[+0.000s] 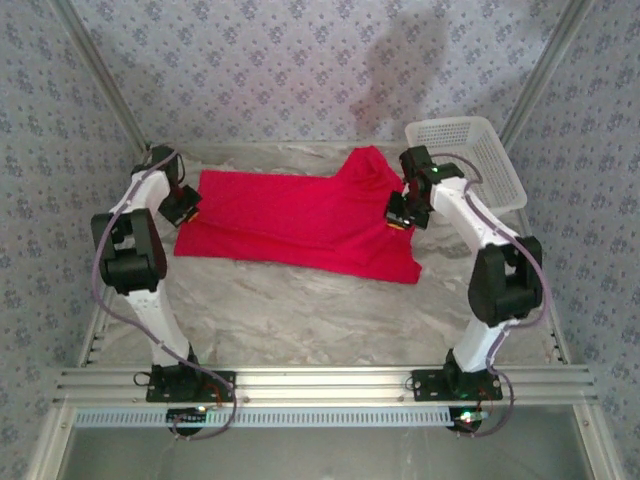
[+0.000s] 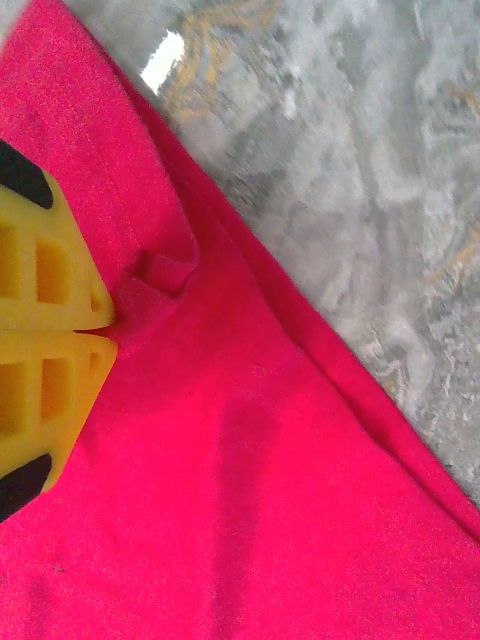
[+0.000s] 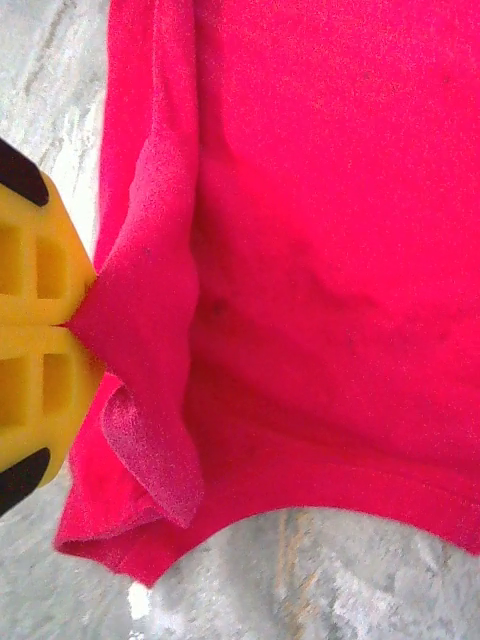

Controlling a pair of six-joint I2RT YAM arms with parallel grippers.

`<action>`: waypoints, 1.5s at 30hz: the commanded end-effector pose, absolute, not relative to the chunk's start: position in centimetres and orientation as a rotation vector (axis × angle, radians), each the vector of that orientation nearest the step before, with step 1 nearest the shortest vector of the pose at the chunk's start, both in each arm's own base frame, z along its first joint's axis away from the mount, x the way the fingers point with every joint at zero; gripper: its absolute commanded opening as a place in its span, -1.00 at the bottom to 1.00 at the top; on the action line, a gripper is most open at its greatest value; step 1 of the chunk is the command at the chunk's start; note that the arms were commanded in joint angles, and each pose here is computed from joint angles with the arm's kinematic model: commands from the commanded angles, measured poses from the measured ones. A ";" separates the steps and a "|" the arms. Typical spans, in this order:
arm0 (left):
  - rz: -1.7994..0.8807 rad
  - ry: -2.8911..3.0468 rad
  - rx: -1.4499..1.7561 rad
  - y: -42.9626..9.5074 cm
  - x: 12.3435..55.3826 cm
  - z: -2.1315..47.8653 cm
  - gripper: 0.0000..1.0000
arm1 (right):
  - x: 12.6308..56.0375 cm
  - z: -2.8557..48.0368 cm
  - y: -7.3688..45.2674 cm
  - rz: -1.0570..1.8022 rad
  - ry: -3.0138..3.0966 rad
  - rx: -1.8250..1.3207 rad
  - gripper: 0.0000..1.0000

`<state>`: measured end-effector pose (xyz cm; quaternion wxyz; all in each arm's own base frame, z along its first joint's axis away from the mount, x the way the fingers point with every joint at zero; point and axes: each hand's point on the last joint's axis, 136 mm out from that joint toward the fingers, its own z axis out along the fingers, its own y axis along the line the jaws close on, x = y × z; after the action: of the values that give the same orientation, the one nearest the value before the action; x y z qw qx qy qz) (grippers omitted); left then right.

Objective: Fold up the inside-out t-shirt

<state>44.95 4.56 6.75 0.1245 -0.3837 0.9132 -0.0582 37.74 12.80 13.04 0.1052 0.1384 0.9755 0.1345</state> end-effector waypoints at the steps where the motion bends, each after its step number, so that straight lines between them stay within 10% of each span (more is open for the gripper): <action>1: -0.130 2.699 -1.072 4.9 46.0 6.8 -0.98 | 40.7 12.5 12.8 0.413 2.877 0.404 -0.99; 7: 0.134 2.715 -0.964 6.8 46.2 9.9 -0.13 | 45.1 11.1 12.8 0.392 2.939 0.403 -0.27; 19: -0.611 2.706 -0.871 -4.5 41.8 5.7 -0.09 | 33.7 7.0 16.7 0.522 2.983 0.321 -0.55; 30: -0.477 2.778 -1.260 2.9 35.1 -1.5 -0.13 | 25.6 -0.7 11.8 0.299 3.210 0.458 -0.73; 38: -0.383 2.791 -1.160 1.5 27.4 2.3 -0.13 | 19.7 1.9 9.0 0.093 3.223 0.402 -0.72; 45: -0.280 2.774 -0.905 -1.4 27.4 6.8 -0.12 | 22.1 7.5 13.7 0.308 3.030 0.275 -0.33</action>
<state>27.69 -1.53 5.68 0.0940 -0.3229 0.9330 -0.1283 21.11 12.00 5.28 0.0083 0.0882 0.9928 0.0809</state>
